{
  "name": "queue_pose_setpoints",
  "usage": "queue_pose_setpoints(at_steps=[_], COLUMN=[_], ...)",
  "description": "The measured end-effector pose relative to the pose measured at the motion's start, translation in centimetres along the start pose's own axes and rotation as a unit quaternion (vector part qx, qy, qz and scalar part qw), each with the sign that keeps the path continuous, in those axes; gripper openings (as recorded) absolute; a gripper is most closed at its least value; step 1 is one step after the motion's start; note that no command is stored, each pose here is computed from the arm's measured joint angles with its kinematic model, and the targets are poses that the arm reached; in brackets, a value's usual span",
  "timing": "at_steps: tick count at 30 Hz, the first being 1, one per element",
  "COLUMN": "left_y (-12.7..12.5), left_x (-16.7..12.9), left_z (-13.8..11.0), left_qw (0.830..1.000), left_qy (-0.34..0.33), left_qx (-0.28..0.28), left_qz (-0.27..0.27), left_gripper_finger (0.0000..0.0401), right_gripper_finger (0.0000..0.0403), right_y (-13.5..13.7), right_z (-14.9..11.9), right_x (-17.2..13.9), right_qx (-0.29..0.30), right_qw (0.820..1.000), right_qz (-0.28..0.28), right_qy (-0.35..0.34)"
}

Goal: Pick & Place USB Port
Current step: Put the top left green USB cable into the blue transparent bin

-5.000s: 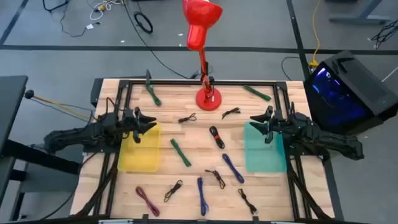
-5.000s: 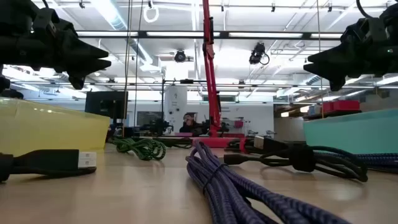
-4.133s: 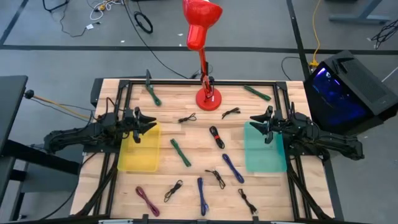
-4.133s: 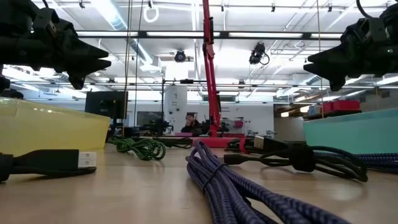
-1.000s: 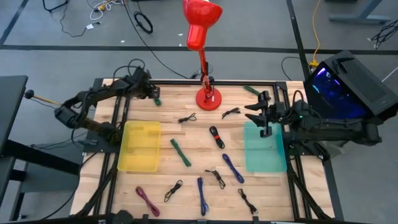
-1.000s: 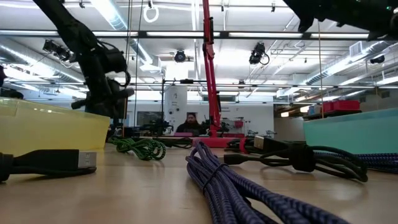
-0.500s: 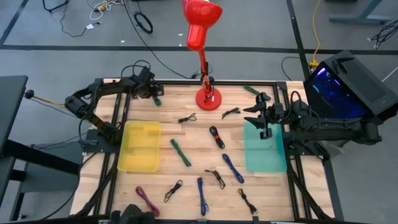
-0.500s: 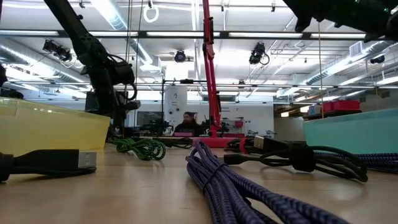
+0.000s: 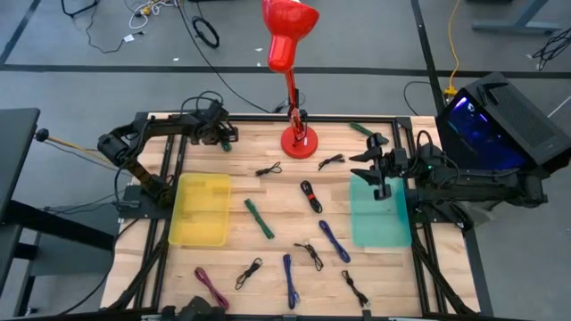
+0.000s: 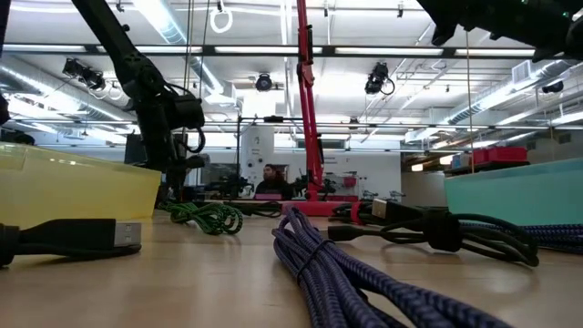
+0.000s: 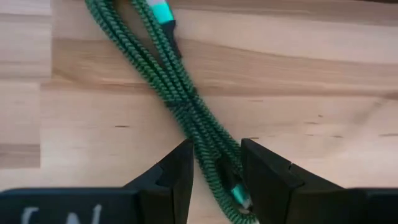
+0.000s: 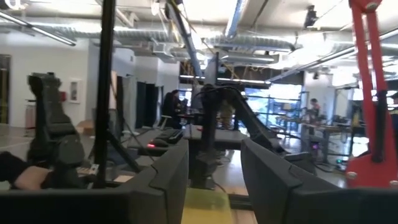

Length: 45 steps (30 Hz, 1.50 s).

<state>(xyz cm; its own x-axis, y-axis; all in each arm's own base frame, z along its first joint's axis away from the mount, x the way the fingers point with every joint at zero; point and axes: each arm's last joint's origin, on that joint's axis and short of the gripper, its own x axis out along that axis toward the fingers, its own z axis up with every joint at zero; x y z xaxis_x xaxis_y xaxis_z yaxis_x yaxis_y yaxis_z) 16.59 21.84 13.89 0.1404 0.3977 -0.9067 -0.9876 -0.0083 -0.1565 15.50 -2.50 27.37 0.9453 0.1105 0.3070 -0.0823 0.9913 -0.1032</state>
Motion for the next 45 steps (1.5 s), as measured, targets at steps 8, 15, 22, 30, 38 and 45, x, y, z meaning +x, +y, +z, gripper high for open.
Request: queue_pose_setpoints(at_steps=[8,15,22,30,38,45], left_y=[-0.3,-0.9,-1.2,-1.3,-3.8,-7.8], left_x=[0.5,1.1,1.2,0.9,-5.4,-14.4], left_z=[-0.3,-0.9,-1.1,-1.0,0.4,-4.0], left_qw=[1.000,1.000,0.999,0.999,0.979,0.901], left_qy=[-0.009,-0.012,-0.012,0.003,-0.045,-0.152], left_qx=[-0.001,0.006,0.019,0.049,0.174,0.302], left_qz=[0.016,0.027,0.028,0.010,-0.095,-0.270], left_gripper_finger=[0.0138,0.0137,0.0078,0.0014,0.0011,0.0011], right_gripper_finger=[0.0151,0.0151,0.0151,0.0151,0.0151,0.0151], right_y=[0.3,0.6,0.6,0.5,0.0,-0.2], right_z=[0.0,0.1,0.0,-0.2,-1.5,-1.7], right_x=[0.1,0.1,0.1,0.1,0.0,0.1], right_qx=[0.005,0.005,0.004,0.004,0.027,0.054], right_qw=[1.000,1.000,1.000,1.000,0.994,0.988], right_qz=[0.016,0.024,0.024,0.006,-0.079,-0.121], right_qy=[-0.001,-0.006,-0.002,0.010,0.076,0.073])
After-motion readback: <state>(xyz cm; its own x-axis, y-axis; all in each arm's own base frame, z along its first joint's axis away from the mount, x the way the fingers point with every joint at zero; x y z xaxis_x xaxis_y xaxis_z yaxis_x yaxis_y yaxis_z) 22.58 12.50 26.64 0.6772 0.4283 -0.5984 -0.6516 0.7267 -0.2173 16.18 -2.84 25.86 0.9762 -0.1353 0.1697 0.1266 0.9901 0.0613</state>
